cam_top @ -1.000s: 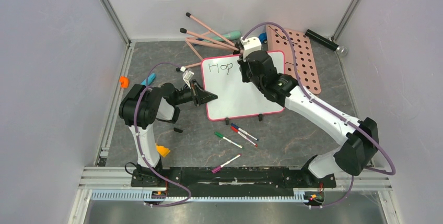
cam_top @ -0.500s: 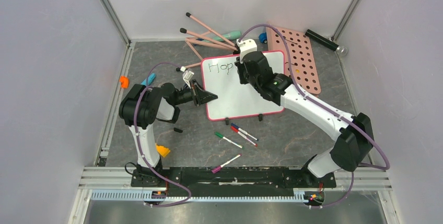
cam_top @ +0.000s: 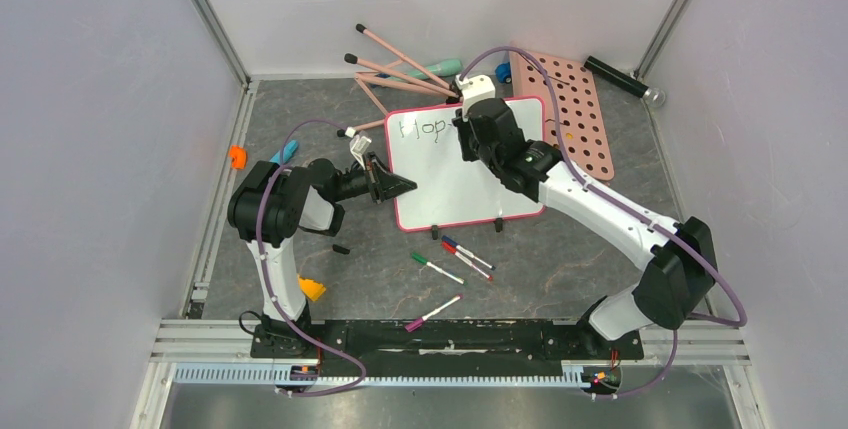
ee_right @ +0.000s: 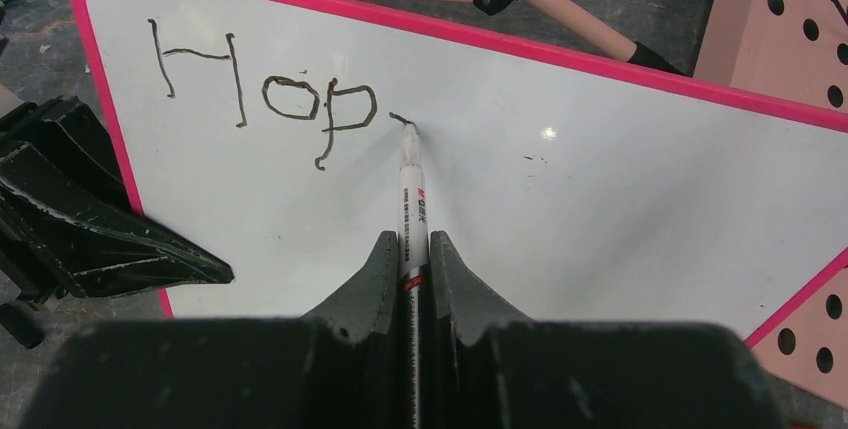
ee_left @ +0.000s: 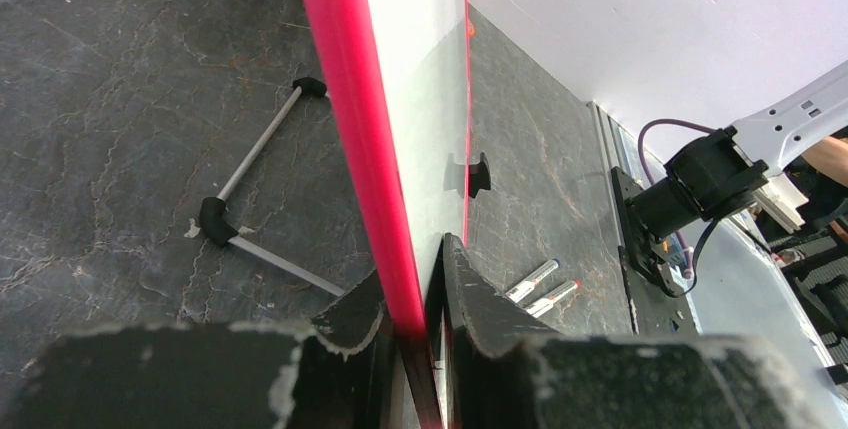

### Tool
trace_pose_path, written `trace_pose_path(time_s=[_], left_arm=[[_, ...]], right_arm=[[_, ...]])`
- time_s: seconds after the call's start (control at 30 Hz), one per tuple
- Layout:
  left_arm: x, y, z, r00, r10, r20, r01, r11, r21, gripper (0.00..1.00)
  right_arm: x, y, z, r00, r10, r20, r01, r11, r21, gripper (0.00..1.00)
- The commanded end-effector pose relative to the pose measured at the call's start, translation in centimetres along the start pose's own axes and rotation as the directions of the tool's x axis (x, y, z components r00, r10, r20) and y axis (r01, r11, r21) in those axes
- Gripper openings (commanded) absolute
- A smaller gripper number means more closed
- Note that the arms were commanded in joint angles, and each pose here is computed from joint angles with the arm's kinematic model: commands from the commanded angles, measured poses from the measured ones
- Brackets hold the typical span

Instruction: Write a sentence on the whiteboard

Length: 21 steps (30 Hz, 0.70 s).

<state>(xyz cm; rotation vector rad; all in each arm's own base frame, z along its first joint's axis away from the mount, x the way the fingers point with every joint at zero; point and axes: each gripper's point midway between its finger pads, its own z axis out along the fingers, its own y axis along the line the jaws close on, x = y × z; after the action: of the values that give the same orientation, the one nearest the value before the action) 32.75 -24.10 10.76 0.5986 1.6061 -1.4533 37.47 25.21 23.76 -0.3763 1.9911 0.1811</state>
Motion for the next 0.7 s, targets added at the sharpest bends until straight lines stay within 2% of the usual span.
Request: trace_pose_path(time_s=[0.0, 0.67], left_arm=[[-1.1, -0.4, 0.5, 0.984, 0.175, 0.023, -0.176, 0.984, 0.040, 0.03], [-1.1, -0.5, 0.5, 0.984, 0.177, 0.023, -0.177, 0.983, 0.040, 0.03]], right_arm=[[0.1, -1.7, -0.4, 1.000, -0.001, 0.000, 0.001, 0.998, 0.056, 0.00], [-1.0, -1.9, 0.4, 1.000, 0.003, 0.014, -0.004, 0.997, 0.072, 0.00]])
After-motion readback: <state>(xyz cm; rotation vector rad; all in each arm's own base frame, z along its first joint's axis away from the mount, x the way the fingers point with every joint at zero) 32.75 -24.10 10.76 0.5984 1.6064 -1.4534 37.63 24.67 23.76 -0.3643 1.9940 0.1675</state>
